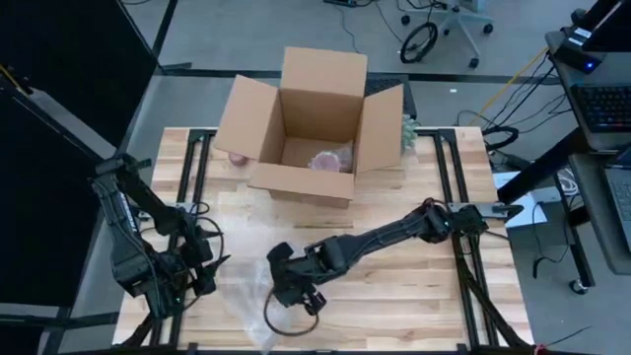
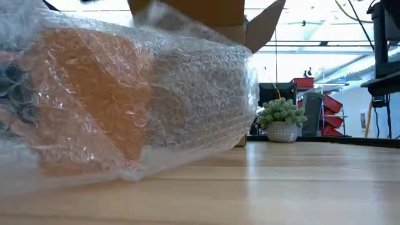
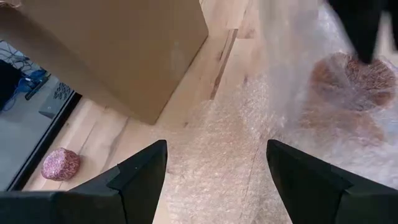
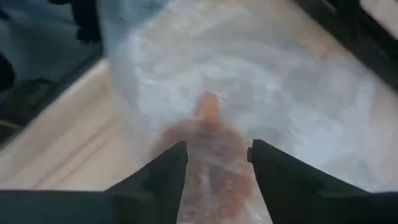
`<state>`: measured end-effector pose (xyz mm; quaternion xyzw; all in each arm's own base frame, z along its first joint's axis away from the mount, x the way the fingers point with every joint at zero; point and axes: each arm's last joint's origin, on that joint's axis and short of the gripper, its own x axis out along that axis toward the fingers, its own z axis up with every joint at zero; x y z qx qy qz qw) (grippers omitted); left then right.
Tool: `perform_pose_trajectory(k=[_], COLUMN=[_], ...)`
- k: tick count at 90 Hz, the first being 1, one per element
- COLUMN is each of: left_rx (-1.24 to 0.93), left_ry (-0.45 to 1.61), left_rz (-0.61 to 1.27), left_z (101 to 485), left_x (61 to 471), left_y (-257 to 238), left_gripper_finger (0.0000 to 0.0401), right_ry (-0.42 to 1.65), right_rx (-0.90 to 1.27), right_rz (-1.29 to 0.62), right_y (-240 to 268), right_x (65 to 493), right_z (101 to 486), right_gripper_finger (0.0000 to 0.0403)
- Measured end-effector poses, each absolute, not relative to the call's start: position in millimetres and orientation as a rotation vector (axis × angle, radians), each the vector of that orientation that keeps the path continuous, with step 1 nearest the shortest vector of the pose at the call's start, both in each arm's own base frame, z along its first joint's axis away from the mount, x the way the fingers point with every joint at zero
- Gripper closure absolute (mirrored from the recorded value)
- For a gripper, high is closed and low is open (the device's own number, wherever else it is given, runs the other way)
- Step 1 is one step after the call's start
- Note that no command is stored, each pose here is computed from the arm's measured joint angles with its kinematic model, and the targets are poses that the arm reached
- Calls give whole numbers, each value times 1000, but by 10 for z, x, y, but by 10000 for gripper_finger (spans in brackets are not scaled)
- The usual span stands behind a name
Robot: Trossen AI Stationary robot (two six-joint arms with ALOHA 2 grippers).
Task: Wrap mug
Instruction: Move the bubble wrap with the orange cup closer to the center, then wrap the orange cup with bubble wrap
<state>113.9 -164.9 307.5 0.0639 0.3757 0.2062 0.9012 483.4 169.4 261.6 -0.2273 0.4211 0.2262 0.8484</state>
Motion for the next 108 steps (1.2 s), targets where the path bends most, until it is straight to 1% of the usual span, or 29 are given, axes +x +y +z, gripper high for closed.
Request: perform_pose_trajectory(k=[17,25,31,47,51,60,68,84,97,108], left_rx=[132,133,133,135,136,136,136,150,144,145], left_ry=[777,777,777,772,771,770,770,774,772,772], left_rz=[427,426,426,427,428,428,428,421,418,418], left_z=[3075,3075,3075,3076,3077,3077,3077,3077,3076,3076], left_x=[1139,1139,1139,1139,1140,1140,1140,1140,1143,1143], left_y=[-1649,-1649,-1649,-1648,-1647,-1648,-1648,-1648,-1654,-1654], left_gripper_finger=[139,139,139,139,139,139,139,139,139,139], right_ry=[984,1003,994,914,923,970,1002,1040,1060,1091], right_rx=[-449,-447,-442,-413,-415,-394,-323,-218,-165,-165], right_rz=[464,455,448,422,415,310,241,174,250,258], right_y=[1669,1664,1635,1605,1602,1548,1444,1347,1382,1442], right_x=[4897,4900,4903,4862,4848,4841,4855,4907,4947,4975], right_z=[2328,2284,2322,2603,2613,2583,2573,2466,2349,2184], right_gripper_finger=[245,245,245,245,245,245,242,213,173,146])
